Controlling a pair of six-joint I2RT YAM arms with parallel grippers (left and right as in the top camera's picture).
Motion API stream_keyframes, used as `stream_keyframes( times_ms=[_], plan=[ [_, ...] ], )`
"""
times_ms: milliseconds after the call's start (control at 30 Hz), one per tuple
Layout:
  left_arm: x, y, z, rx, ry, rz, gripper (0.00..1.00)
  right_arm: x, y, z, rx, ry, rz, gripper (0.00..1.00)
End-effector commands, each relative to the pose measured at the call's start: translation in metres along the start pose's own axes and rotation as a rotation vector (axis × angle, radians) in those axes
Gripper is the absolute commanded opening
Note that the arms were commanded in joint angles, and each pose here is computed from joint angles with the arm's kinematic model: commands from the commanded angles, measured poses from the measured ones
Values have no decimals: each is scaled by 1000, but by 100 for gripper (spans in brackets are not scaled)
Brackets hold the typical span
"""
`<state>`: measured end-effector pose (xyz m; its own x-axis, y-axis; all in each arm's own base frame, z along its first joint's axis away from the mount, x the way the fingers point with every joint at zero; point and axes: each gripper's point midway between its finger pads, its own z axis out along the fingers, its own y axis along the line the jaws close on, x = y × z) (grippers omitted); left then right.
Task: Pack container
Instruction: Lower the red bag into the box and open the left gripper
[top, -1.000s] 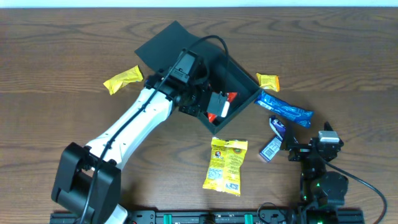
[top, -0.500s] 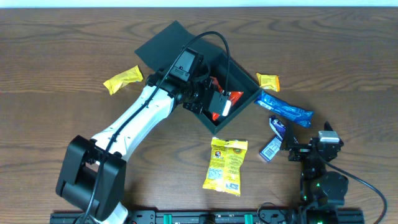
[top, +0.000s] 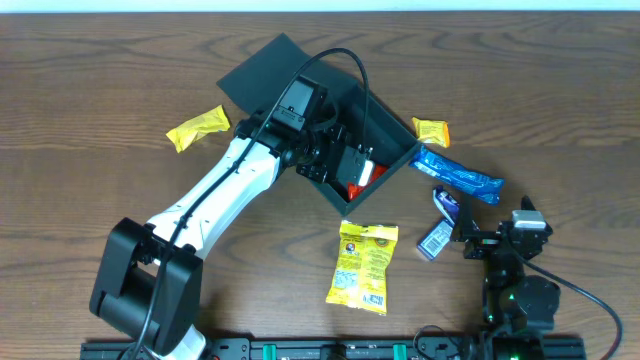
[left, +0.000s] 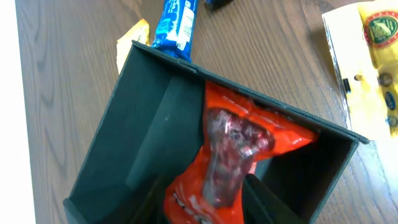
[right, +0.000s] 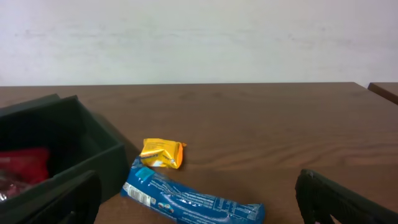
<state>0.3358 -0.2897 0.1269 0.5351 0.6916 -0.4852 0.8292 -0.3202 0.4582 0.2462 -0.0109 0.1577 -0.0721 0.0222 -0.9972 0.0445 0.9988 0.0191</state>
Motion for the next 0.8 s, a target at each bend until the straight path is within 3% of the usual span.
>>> stream_keyframes(
  times_ms=[0,67,100,167,200,233,367,433,500,533,667,767],
  plan=[
    [-5,13,-4,-36,-20,-7,50,1,2,0,-8,1,14,99],
    [-9,25,-7,-82,-30,-63,73,1,2,0,-8,1,14,99],
    [-11,30,-10,-103,-38,-103,98,1,2,0,-8,1,14,99],
    [-20,45,-19,-158,-70,-219,95,1,2,0,-8,1,14,99],
    [-26,53,-26,-186,-96,-288,100,1,2,0,-8,1,14,99],
    [-31,60,-31,-210,-122,-352,89,1,2,0,-8,1,14,99],
    [-47,93,-47,-301,-260,-684,89,1,2,0,-8,1,14,99],
    [-55,110,-55,-322,-365,-928,46,1,2,0,-8,1,14,99],
    [-61,120,-60,-314,-448,-1121,15,1,2,0,-8,1,14,99],
    [-63,122,-61,-310,-470,-1175,6,1,2,0,-8,1,14,99],
    [-53,126,-57,-345,-487,-1539,6,1,2,0,-8,1,14,99],
    [-47,123,-49,-414,-451,-1697,6,1,2,0,-8,1,14,99]
  ],
)
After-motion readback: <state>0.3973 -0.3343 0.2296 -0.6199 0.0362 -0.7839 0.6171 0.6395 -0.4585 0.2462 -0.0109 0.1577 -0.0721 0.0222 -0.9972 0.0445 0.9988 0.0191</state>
